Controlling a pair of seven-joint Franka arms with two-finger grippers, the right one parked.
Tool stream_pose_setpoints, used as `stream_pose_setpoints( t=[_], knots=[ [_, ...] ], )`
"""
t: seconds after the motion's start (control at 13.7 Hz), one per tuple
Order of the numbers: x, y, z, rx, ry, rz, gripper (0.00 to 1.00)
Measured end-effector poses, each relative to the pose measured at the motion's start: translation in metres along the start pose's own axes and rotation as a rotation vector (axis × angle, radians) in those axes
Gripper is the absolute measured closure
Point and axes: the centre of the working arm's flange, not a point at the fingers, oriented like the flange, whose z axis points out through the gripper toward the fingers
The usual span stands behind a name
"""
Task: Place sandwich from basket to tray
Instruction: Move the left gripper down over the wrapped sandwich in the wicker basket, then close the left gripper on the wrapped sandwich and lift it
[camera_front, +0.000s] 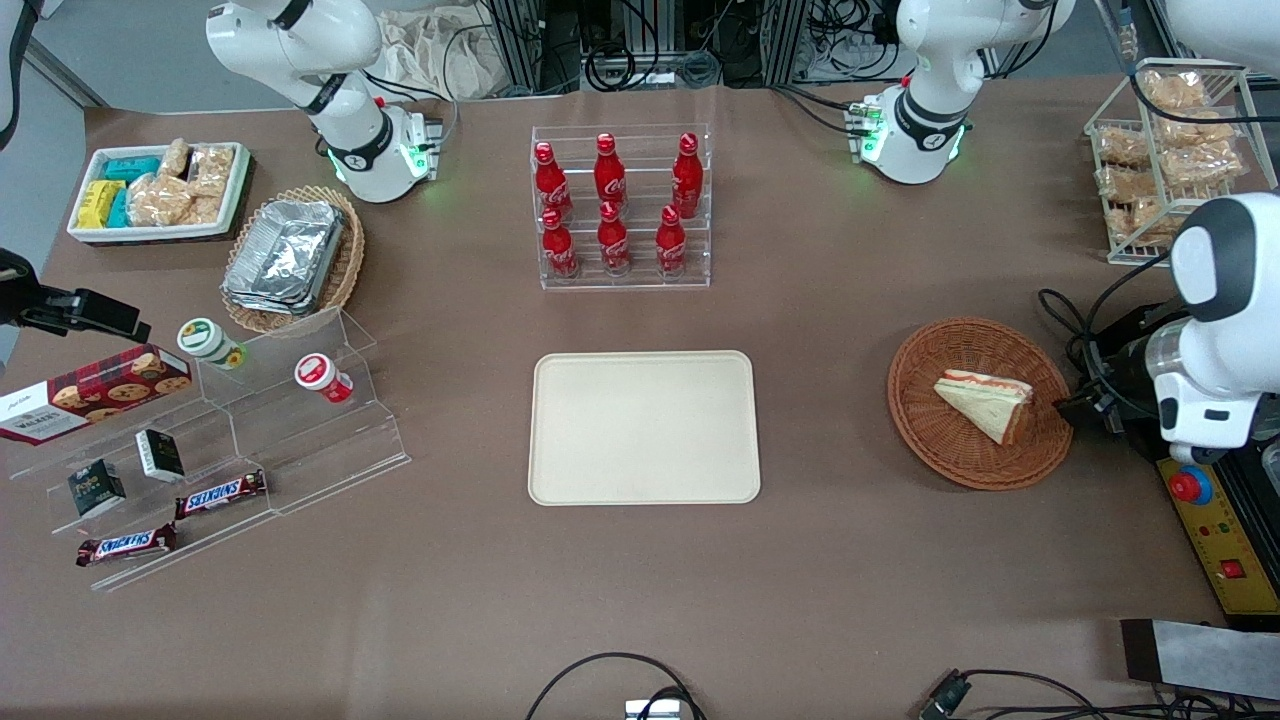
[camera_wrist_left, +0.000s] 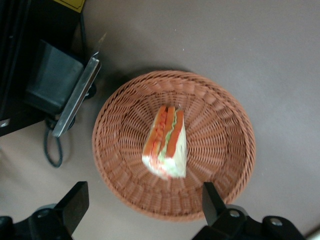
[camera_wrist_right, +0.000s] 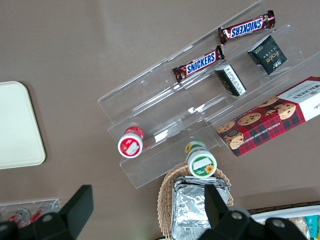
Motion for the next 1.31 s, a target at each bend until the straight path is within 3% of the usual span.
stream_pose_setpoints(
  t=[0.58,0.88,1.31],
  knots=[
    [-0.01,0.005,0.087,-0.101,0.078,-0.014,0.0],
    [-0.017,0.003,0.12,-0.108,0.079,-0.016,0.0],
    [-0.027,-0.002,0.147,-0.081,0.03,-0.019,0.0]
  ],
)
